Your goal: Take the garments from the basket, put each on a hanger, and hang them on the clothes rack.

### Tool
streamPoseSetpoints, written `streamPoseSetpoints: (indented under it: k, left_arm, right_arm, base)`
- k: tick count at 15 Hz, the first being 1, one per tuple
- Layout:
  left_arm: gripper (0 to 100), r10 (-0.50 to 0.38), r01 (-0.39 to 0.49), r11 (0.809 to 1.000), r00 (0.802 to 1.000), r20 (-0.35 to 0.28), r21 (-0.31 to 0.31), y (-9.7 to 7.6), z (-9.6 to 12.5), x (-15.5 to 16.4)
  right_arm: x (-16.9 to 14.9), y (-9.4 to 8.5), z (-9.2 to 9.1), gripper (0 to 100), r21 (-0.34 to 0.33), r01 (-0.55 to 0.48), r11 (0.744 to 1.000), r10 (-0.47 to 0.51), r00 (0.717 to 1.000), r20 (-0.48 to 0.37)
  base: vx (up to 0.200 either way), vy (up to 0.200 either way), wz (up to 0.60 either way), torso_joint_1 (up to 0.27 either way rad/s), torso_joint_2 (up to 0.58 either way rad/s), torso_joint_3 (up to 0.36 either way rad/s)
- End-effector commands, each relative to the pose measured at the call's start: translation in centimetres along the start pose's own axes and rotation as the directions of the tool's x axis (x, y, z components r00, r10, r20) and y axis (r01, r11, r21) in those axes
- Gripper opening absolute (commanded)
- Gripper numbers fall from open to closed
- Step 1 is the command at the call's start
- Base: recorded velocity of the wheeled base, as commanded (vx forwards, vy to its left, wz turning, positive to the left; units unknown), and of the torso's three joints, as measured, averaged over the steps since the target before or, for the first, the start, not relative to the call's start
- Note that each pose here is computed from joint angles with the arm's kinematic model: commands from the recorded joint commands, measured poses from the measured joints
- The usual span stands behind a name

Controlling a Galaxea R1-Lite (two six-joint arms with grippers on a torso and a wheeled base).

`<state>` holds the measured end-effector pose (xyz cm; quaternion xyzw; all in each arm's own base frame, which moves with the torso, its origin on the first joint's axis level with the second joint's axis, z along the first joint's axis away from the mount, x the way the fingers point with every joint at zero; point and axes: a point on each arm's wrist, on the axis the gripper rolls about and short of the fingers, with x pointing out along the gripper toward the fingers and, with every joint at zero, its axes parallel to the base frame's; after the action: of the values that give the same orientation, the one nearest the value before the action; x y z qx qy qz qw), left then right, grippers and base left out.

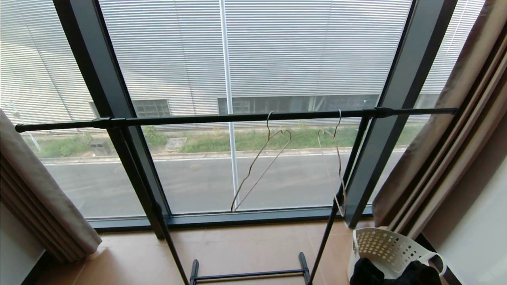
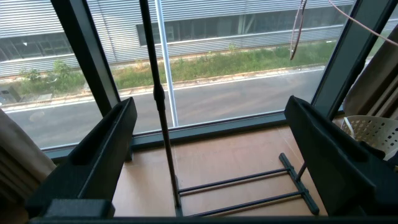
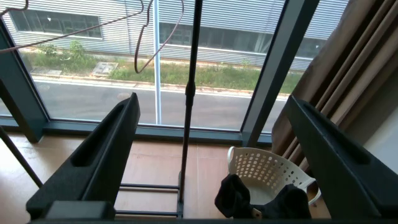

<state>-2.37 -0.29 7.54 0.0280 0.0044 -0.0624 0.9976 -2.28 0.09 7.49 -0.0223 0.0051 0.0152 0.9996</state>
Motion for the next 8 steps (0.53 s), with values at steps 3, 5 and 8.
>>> streamPoseSetpoints:
  k: [3,5,8]
  left_arm:
    - [100,0.0,0.0,1.0,1.0,-0.001,0.0,0.0,0.0,0.01]
    - [100,0.0,0.0,1.0,1.0,-0.001,0.0,0.0,0.0,0.01]
    - [100,0.0,0.0,1.0,1.0,-0.001,0.0,0.0,0.0,0.01]
  right_arm:
    - [0.01,0.0,0.0,100,0.0,-0.001,1.0,0.001,1.0,-0.001]
    - [0.01,0.0,0.0,100,0.0,-0.001,1.0,0.001,1.0,-0.001]
    - [0.0,0.01,0.04,100,-0.003,-0.007,1.0,0.007,1.0,0.0]
  base:
    - [0.0,0.0,0.0,0.0,0.0,0.0]
    - [0.0,0.0,0.0,0.0,0.0,0.0]
    - [0.0,0.0,0.0,0.0,0.0,0.0]
